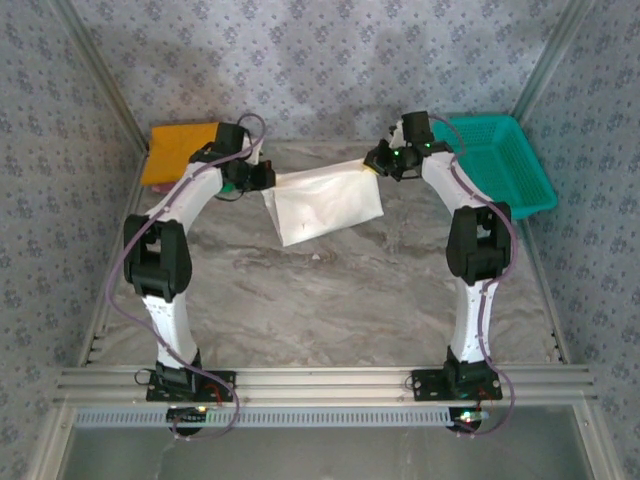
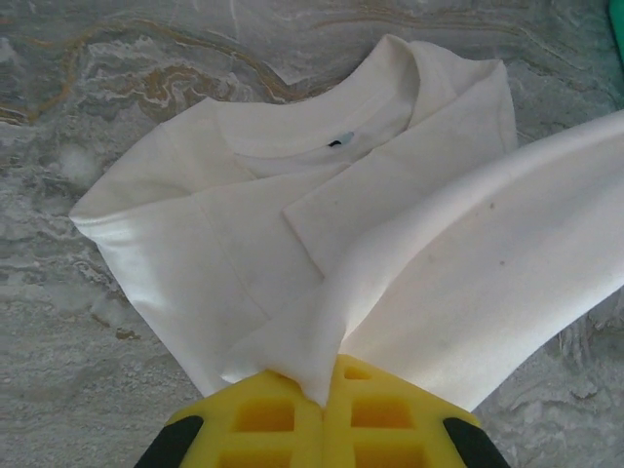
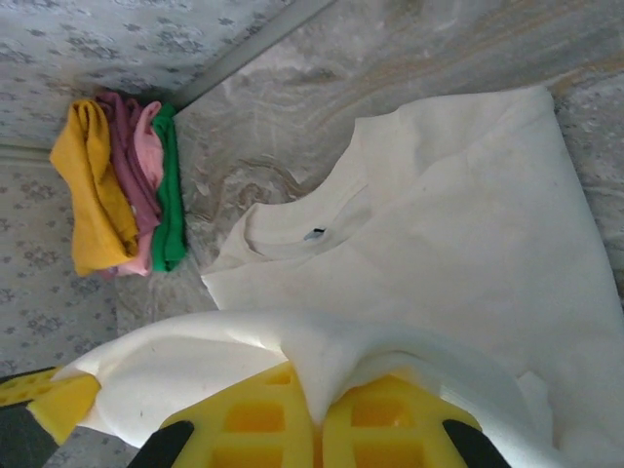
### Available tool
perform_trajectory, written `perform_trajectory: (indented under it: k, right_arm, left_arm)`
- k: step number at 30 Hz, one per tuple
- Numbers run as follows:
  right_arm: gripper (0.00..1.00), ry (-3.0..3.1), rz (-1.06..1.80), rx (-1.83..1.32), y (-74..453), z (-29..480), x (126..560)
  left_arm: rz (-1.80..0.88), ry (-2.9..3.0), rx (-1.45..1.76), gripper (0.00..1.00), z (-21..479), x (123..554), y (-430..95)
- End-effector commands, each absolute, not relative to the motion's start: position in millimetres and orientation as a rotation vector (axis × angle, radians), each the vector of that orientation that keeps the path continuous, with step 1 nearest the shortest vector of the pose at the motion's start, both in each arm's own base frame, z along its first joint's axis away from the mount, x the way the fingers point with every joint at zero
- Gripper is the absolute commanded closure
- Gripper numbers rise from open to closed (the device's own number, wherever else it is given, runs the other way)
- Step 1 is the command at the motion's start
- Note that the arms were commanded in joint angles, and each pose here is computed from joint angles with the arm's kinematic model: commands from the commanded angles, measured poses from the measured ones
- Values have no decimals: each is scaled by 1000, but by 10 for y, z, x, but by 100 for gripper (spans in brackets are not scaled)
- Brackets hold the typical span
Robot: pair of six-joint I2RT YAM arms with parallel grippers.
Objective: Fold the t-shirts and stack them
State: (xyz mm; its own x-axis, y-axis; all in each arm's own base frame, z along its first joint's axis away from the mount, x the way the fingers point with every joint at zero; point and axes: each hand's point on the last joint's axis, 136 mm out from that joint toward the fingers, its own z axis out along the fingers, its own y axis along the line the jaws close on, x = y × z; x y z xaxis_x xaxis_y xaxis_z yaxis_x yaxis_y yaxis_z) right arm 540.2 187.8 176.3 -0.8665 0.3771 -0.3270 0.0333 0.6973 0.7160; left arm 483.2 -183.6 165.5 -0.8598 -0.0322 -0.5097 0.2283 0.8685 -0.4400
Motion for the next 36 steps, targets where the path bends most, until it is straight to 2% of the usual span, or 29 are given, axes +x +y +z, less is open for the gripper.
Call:
perform_trajectory:
  k: [1, 3, 5, 6, 7, 8, 10, 11, 13, 17, 18, 19, 21, 22, 24, 25, 28, 29, 36]
  right_arm:
    - [99, 2404, 1008, 360, 1841, 1820, 5633]
    - [97, 2405, 1037, 371, 1891, 1797, 5708]
    - [87, 2392, 1064, 381, 1957, 1775, 5819]
    - [79, 2374, 1083, 384, 2014, 1777, 5902]
    - [66, 2362, 1107, 397, 2070, 1759, 5993]
    - [57, 2354, 1136, 410, 2115, 1736, 6081]
    - [52, 2263, 1231, 422, 2172, 1888, 6355]
    - [50, 2219, 1256, 440, 2146, 1977, 6463]
    - [43, 2133, 1319, 425, 2142, 2286, 6575]
    - [45, 2154, 1218, 286, 2186, 2569, 6356]
    - [48, 2182, 1178, 234, 2238, 2522, 6250]
    - [54, 2224, 1134, 196, 2279, 2402, 6139]
    - [72, 2335, 1050, 159, 2331, 2070, 5924]
    - [81, 2398, 999, 111, 2369, 1871, 5803]
    - [98, 2482, 960, 57, 2465, 1564, 5610]
    - [100, 2511, 948, 38, 2536, 1435, 5528]
    - [100, 2535, 975, 37, 2674, 1164, 5486]
    - [100, 2545, 987, 47, 2700, 1077, 5510]
    - [100, 2604, 987, 137, 2678, 586, 5606]
  left_arm:
    - [-608, 2505, 57, 100, 1740, 4896, -1563]
    - [-619, 2505, 47, 100, 1699, 4931, -1540]
    - [-606, 2510, 32, 100, 1658, 4968, -1501]
    - [-589, 2509, 16, 100, 1626, 5000, -1461]
    - [-558, 2504, -10, 99, 1593, 5048, -1393]
    - [-517, 2499, -53, 85, 1558, 5099, -1300]
    - [-410, 2475, -173, 36, 1559, 5212, -1032]
    - [-402, 2455, -197, 26, 1609, 5252, -976]
    - [-378, 2391, -254, 22, 1822, 5298, -873]
    - [-341, 2287, -279, 26, 2152, 5198, -846]
    - [-358, 2286, -270, 32, 2154, 5148, -885]
    - [-375, 2296, -274, 38, 2118, 5096, -924]
    - [-456, 2344, -236, 42, 1949, 4999, -1152]
    - [-488, 2377, -209, 49, 1846, 4937, -1307]
    - [-515, 2422, -158, 70, 1635, 4828, -1600]
    - [-537, 2435, -134, 83, 1531, 4786, -1752]
    - [-565, 2490, -152, 92, 1194, 4794, -1964]
    - [-601, 2512, -170, 99, 1079, 4818, -2016]
    - [-611, 2561, -373, 100, 438, 4840, -2084]
